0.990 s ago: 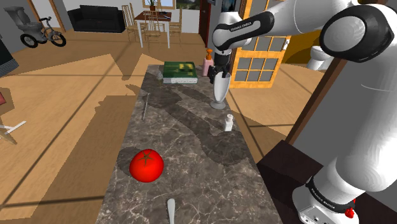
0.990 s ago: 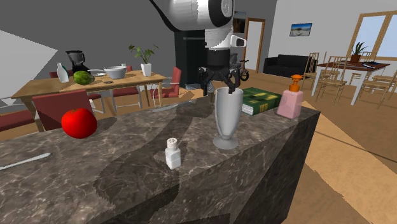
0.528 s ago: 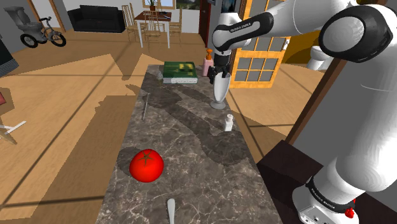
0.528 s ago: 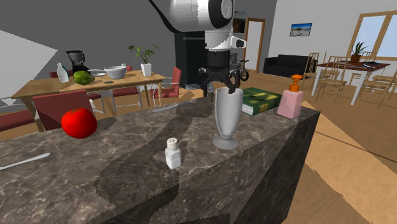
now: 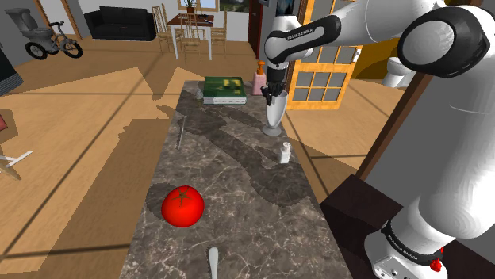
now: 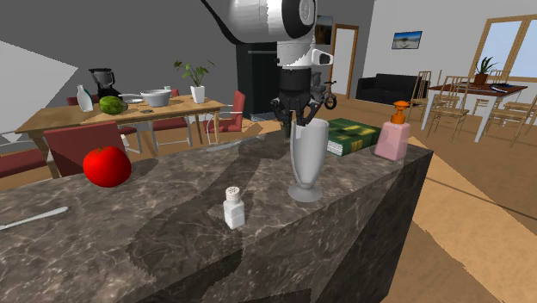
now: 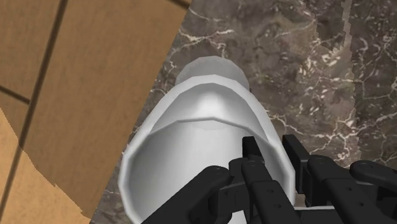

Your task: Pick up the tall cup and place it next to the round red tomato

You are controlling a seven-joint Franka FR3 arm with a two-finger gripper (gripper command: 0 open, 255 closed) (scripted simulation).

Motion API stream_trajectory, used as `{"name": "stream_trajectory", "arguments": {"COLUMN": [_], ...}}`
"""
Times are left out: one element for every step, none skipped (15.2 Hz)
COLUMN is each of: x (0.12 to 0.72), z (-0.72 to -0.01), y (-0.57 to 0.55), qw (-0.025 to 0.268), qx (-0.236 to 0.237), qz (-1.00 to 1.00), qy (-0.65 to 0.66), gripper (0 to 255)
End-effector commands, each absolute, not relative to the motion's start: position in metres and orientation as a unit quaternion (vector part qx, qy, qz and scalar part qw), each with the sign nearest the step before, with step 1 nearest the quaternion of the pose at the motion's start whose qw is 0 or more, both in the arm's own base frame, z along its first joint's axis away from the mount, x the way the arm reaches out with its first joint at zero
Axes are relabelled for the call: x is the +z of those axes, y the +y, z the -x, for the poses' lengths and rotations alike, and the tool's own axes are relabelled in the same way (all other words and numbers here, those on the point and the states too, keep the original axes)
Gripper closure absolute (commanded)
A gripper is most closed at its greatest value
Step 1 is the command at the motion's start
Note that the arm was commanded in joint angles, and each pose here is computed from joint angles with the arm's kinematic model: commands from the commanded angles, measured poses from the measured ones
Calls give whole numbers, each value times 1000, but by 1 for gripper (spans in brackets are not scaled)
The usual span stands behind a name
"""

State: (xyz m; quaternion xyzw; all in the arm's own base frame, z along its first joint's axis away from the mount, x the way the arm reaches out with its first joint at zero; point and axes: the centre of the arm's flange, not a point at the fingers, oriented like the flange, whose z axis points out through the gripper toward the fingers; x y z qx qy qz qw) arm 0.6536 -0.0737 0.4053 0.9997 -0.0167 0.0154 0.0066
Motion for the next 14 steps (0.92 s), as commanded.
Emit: {"name": "stream_trajectory", "arguments": {"x": [405, 405, 405, 410, 416, 421, 426, 432, 437, 442, 447, 453, 458, 463], "z": [-654, -654, -654, -654, -654, -654, -654, -654, -654, -654, -654, -654, -654, -654], "y": [-74, -74, -74, -74, -74, -74, -74, -74, -74, -74, -74, -74, -74, -74], "qw": [7, 7, 7, 7, 7, 7, 7, 7, 7, 7, 7, 7, 7, 7], "qx": [15, 15, 15, 15, 15, 15, 15, 15, 15, 15, 15, 15, 15, 15], "qz": [-1000, -1000, -1000, -1000, -1000, -1000, -1000, -1000, -1000, -1000, -1000, -1000, -1000, -1000], "qy": [-17, -17, -17, -17, -17, -17, -17, -17, -17, -17, -17, -17, -17, -17], "gripper": [255, 255, 255, 255, 255, 255, 255, 255, 255, 255, 255, 255, 255, 255]}}
